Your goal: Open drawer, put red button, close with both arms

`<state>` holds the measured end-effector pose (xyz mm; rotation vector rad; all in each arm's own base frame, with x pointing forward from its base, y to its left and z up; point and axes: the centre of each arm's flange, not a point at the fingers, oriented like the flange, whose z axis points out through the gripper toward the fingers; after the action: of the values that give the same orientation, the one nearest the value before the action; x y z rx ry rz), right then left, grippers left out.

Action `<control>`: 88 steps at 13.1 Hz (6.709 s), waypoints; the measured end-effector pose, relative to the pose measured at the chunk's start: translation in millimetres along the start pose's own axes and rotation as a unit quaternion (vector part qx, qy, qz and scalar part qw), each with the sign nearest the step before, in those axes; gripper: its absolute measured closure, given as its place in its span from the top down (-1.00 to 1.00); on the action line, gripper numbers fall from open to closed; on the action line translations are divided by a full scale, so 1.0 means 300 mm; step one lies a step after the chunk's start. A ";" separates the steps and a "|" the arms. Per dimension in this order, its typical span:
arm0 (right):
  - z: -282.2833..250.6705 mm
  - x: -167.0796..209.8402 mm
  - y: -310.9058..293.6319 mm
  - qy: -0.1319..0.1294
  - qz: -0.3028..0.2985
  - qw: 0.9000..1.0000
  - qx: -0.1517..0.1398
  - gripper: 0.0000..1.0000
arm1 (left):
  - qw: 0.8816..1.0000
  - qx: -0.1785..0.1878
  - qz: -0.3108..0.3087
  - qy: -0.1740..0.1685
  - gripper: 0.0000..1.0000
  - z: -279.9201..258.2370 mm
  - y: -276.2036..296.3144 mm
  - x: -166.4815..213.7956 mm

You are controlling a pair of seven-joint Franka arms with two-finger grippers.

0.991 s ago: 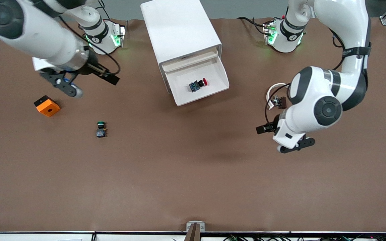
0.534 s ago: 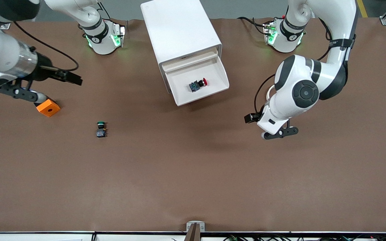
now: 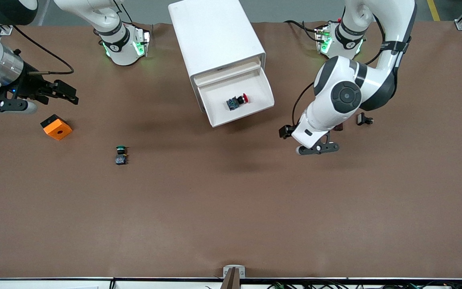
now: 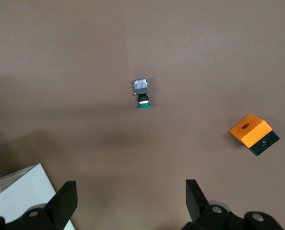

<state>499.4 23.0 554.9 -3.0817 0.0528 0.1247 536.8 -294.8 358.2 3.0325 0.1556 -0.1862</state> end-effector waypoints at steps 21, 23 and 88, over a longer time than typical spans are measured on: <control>-0.209 0.003 0.150 0.056 -0.001 0.998 -0.019 1.00 | 0.998 0.029 -0.039 -0.026 1.00 0.428 0.526 -0.557; -0.214 0.006 0.153 0.057 0.000 0.998 -0.019 1.00 | 0.998 0.034 -0.040 -0.034 1.00 0.448 0.580 -0.653; -0.280 0.029 0.218 0.064 -0.002 0.998 -0.014 1.00 | 0.997 0.055 0.030 0.035 1.00 -0.988 -0.721 -0.223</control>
<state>512.4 -47.5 634.2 -3.1134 0.0523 -0.0721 482.0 -56.0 639.4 3.1505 0.0603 -0.0880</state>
